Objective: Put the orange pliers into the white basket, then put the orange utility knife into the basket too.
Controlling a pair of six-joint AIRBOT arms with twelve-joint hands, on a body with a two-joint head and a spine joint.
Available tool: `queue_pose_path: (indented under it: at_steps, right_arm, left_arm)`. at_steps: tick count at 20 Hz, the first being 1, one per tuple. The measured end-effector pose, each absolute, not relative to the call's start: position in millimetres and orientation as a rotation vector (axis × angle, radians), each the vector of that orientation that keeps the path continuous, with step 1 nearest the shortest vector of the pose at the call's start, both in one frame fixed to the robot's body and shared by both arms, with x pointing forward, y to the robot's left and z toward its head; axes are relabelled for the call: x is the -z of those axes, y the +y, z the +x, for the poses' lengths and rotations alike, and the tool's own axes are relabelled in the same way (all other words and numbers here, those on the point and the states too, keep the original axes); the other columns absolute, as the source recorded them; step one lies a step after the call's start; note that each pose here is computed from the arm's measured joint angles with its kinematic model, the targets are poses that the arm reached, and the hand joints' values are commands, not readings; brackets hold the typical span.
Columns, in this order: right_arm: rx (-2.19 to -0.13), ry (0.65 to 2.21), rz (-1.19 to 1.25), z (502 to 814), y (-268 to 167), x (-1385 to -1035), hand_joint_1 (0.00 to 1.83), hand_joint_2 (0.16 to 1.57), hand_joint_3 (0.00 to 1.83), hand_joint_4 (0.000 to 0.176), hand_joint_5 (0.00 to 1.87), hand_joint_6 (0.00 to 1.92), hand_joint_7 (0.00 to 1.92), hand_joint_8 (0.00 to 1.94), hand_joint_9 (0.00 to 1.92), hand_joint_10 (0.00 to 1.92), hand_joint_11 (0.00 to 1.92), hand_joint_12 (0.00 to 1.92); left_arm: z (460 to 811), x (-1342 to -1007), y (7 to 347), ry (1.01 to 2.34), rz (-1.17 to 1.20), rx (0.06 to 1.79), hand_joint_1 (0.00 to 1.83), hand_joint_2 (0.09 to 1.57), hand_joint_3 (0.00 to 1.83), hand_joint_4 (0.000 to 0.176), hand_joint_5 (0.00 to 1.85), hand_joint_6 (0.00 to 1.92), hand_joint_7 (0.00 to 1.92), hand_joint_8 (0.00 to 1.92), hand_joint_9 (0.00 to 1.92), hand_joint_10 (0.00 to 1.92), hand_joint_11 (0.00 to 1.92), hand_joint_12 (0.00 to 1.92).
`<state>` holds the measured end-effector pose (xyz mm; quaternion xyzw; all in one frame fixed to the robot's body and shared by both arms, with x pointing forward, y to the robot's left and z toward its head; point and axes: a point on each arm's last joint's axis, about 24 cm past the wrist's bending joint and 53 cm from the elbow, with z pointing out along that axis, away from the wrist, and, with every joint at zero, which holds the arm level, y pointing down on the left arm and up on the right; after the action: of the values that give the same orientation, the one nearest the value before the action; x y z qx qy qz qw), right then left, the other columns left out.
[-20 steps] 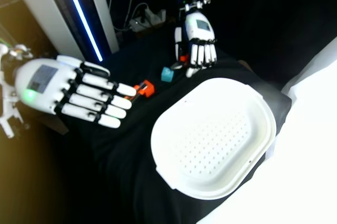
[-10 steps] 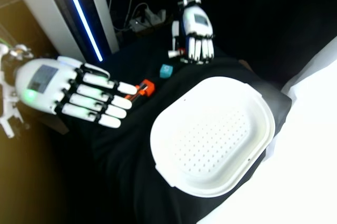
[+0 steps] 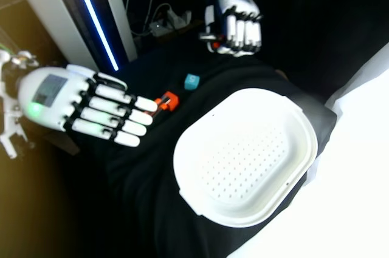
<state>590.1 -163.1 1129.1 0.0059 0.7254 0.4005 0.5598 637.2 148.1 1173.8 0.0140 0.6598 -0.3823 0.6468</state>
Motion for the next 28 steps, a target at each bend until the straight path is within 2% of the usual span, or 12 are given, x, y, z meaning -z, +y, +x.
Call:
queue_pose_path:
  at_steps: [7, 11, 12, 15, 17, 18, 19, 20, 23, 24, 25, 28]
  right_arm:
    - [-0.952, 1.724, 0.019, 590, -159, -1122, 0.29, 1.26, 0.00, 0.052, 0.00, 0.00, 0.00, 0.00, 0.00, 0.00, 0.00, 0.00]
    - [-0.956, 1.724, 0.019, 590, -158, -1121, 0.29, 1.25, 0.00, 0.056, 0.00, 0.00, 0.00, 0.00, 0.00, 0.00, 0.00, 0.00]
    - [-0.958, 1.727, 0.018, 589, -157, -1120, 0.31, 1.25, 0.00, 0.061, 0.00, 0.00, 0.00, 0.00, 0.00, 0.00, 0.00, 0.00]
    - [-0.956, 1.735, 0.014, 588, -157, -1117, 0.36, 1.25, 0.00, 0.061, 0.00, 0.00, 0.00, 0.00, 0.00, 0.00, 0.00, 0.00]
    - [-0.955, 1.735, 0.020, 588, -157, -1117, 0.36, 1.25, 0.00, 0.050, 0.00, 0.00, 0.00, 0.00, 0.00, 0.00, 0.00, 0.00]
    - [-0.954, 1.736, 0.020, 588, -158, -1117, 0.35, 1.24, 0.00, 0.048, 0.00, 0.00, 0.00, 0.00, 0.00, 0.00, 0.00, 0.00]
    - [-0.956, 1.734, 0.018, 588, -157, -1117, 0.37, 1.24, 0.00, 0.052, 0.00, 0.00, 0.00, 0.00, 0.00, 0.00, 0.00, 0.00]
    - [-0.957, 1.732, 0.014, 588, -157, -1118, 0.36, 1.24, 0.00, 0.052, 0.00, 0.00, 0.00, 0.00, 0.00, 0.00, 0.00, 0.00]
    - [-0.956, 1.733, 0.016, 588, -157, -1117, 0.32, 1.23, 0.00, 0.048, 0.00, 0.00, 0.00, 0.00, 0.00, 0.00, 0.00, 0.00]
    - [-0.956, 1.733, 0.017, 588, -157, -1117, 0.33, 1.22, 0.00, 0.043, 0.00, 0.00, 0.00, 0.00, 0.00, 0.00, 0.00, 0.00]
    - [-0.957, 1.732, 0.016, 588, -157, -1118, 0.43, 1.18, 0.00, 0.048, 0.00, 0.00, 0.00, 0.00, 0.00, 0.00, 0.00, 0.00]
    - [-0.967, 1.734, 0.022, 588, -156, -1118, 0.48, 1.17, 0.00, 0.031, 0.00, 0.00, 0.00, 0.00, 0.00, 0.00, 0.00, 0.00]
  left_arm:
    - [705, -1171, 106, 1.580, 0.011, 0.879, 0.99, 1.44, 0.00, 0.016, 0.40, 1.79, 0.48, 1.79, 0.29, 1.75, 0.31, 1.92]
    - [737, -1149, 85, 1.673, -0.030, 0.874, 1.01, 1.42, 0.00, 0.021, 0.47, 1.79, 0.45, 1.72, 0.31, 1.21, 0.17, 1.66]
    - [741, -1139, 80, 1.708, -0.034, 0.865, 1.00, 1.39, 0.00, 0.000, 0.51, 1.68, 0.32, 1.13, 0.33, 1.15, 0.17, 1.64]
    - [755, -1112, 74, 1.800, -0.074, 0.834, 1.00, 1.43, 0.00, 0.006, 0.41, 1.74, 0.48, 1.81, 0.33, 1.70, 0.36, 1.90]
    - [759, -1096, 78, 1.849, -0.111, 0.826, 0.99, 1.31, 0.00, 0.000, 0.11, 0.92, 0.15, 0.96, 0.12, 1.41, 0.12, 1.86]
    - [760, -1088, 79, 1.869, -0.131, 0.824, 0.89, 1.29, 0.00, 0.003, 0.11, 0.53, 0.17, 0.51, 0.06, 1.02, 0.02, 1.63]
    - [761, -1081, 81, 1.887, -0.147, 0.818, 0.72, 1.23, 0.00, 0.055, 0.02, 0.17, 0.03, 0.12, 0.01, 0.30, 0.00, 1.03]
    - [761, -1079, 82, 1.893, -0.153, 0.817, 0.58, 1.17, 0.00, 0.107, 0.00, 0.03, 0.01, 0.02, 0.00, 0.06, 0.00, 0.67]
    - [755, -1086, 82, 1.875, -0.128, 0.822, 0.44, 1.00, 0.00, 0.173, 0.00, 0.00, 0.00, 0.00, 0.00, 0.00, 0.00, 0.10]
    - [755, -1091, 81, 1.859, -0.118, 0.825, 0.40, 1.00, 0.01, 0.157, 0.00, 0.00, 0.00, 0.00, 0.00, 0.00, 0.00, 0.02]
    - [753, -1097, 79, 1.846, -0.105, 0.830, 0.36, 1.01, 0.01, 0.096, 0.00, 0.00, 0.00, 0.00, 0.00, 0.00, 0.00, 0.00]
    - [746, -1119, 83, 1.777, -0.081, 0.842, 0.40, 1.17, 0.03, 0.109, 0.00, 0.00, 0.00, 0.00, 0.00, 0.00, 0.00, 0.00]
